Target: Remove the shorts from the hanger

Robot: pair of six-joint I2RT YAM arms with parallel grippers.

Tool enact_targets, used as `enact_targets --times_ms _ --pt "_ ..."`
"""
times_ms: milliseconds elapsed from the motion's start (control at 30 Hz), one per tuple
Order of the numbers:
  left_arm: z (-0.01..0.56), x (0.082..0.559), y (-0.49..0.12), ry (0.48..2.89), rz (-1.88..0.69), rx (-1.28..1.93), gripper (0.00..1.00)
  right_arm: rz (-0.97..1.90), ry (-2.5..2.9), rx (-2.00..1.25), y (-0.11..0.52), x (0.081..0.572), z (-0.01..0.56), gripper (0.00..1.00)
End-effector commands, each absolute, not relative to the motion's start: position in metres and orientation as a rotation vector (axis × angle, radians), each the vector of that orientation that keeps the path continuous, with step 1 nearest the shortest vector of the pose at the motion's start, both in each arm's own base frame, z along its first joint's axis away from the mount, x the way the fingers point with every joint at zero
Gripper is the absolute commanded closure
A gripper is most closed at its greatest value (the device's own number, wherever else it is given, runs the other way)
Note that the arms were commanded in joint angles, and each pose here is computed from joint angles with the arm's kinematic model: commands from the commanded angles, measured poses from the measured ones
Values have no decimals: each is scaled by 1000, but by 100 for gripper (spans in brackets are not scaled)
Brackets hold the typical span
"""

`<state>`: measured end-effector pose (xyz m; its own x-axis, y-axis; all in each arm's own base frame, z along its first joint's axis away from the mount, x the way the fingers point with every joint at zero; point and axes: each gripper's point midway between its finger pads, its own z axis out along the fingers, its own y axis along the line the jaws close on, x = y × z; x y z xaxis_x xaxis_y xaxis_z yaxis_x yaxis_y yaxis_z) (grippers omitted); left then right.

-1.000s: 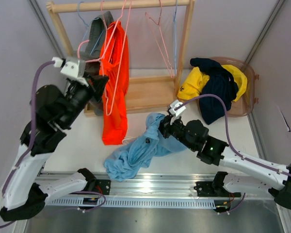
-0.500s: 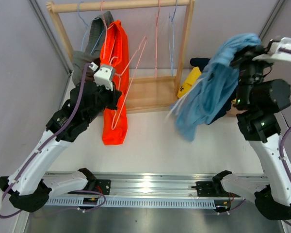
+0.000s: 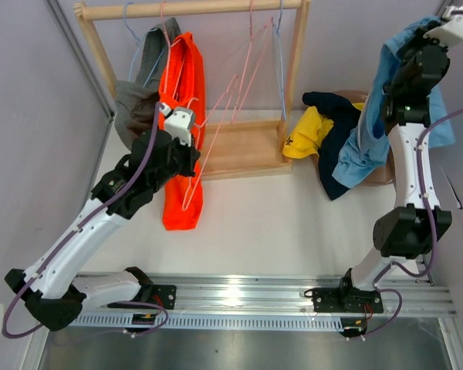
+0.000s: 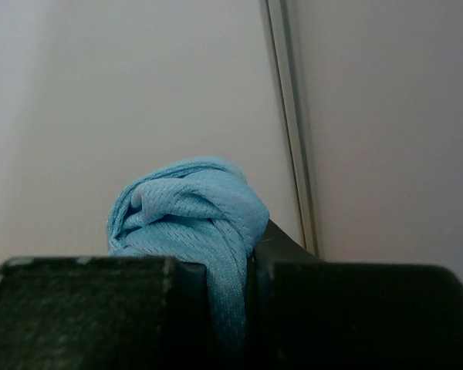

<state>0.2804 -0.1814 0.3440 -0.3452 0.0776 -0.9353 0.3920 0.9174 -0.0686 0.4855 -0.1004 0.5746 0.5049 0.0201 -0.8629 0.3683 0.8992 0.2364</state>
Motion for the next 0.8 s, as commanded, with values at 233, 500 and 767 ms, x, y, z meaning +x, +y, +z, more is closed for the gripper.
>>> enact_targets --times_ms 233,500,767 --pt "380 363 -188 1859 -301 254 100 39 1395 586 -76 497 382 9" --pt "446 416 -197 1761 -319 204 100 152 1452 471 11 415 330 7" --pt "496 454 -218 1652 -357 193 100 284 1554 316 86 362 280 8"
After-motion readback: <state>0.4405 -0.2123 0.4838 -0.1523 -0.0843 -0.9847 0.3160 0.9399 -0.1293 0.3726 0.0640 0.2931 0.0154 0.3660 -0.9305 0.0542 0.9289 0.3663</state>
